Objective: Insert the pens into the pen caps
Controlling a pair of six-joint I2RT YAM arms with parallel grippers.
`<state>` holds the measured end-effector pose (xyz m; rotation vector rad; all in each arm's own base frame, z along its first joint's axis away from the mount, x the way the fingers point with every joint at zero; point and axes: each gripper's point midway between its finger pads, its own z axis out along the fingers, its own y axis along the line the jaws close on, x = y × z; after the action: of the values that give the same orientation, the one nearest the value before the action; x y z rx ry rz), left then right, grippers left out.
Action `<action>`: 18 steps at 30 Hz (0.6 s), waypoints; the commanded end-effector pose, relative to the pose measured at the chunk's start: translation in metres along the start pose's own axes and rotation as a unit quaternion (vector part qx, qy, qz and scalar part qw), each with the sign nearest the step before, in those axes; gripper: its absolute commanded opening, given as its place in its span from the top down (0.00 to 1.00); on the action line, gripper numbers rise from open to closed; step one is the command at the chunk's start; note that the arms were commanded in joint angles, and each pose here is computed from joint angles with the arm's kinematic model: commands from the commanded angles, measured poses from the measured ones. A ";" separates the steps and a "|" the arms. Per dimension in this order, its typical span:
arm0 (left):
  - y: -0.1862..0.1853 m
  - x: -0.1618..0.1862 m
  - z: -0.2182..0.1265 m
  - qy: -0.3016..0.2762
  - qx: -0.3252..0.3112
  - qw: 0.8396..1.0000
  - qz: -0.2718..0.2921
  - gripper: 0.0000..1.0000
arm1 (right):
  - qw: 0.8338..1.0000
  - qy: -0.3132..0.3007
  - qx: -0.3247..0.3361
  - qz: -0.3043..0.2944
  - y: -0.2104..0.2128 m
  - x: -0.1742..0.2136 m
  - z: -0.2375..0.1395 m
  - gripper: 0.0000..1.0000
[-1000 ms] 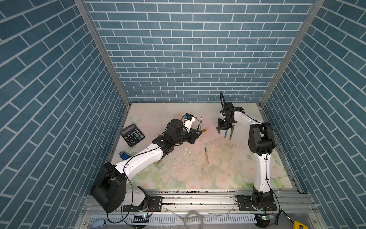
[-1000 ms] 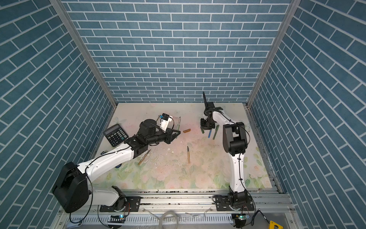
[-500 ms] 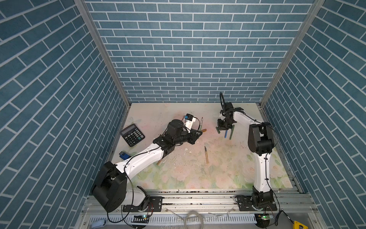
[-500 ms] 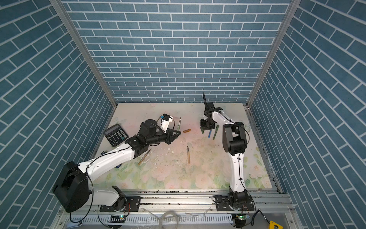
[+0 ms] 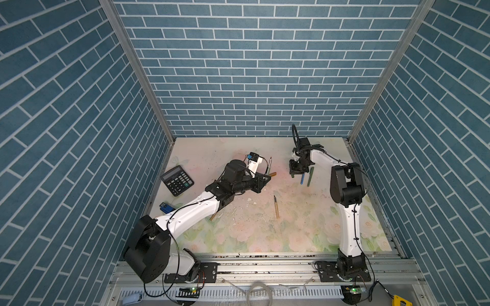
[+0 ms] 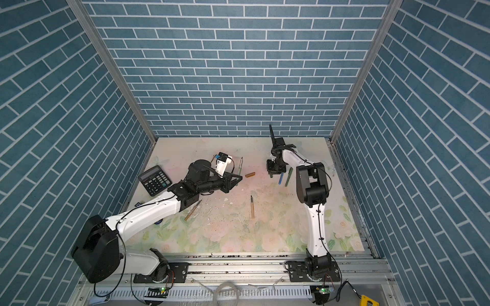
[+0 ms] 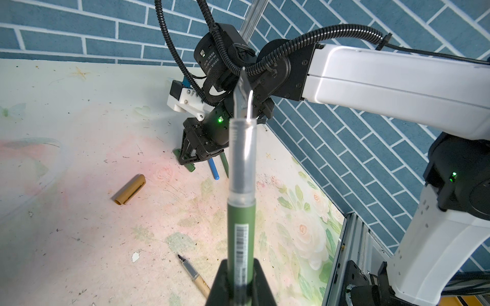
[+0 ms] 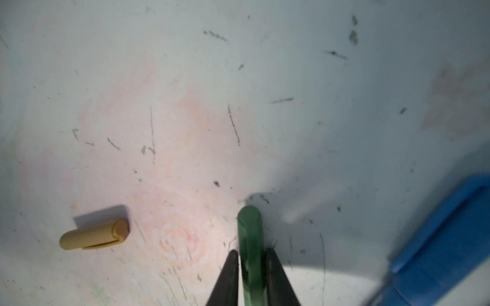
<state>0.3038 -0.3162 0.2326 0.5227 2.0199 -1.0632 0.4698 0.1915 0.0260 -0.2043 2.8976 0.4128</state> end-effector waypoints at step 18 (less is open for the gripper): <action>-0.010 -0.015 -0.004 -0.026 0.008 0.999 0.031 1.00 | 0.984 -0.170 -0.045 -0.022 0.044 -0.006 -0.091 0.85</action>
<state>0.3049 -0.3159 0.2335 0.5302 2.0098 -1.0520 0.4448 0.1942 0.0796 -0.2029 2.6990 0.4384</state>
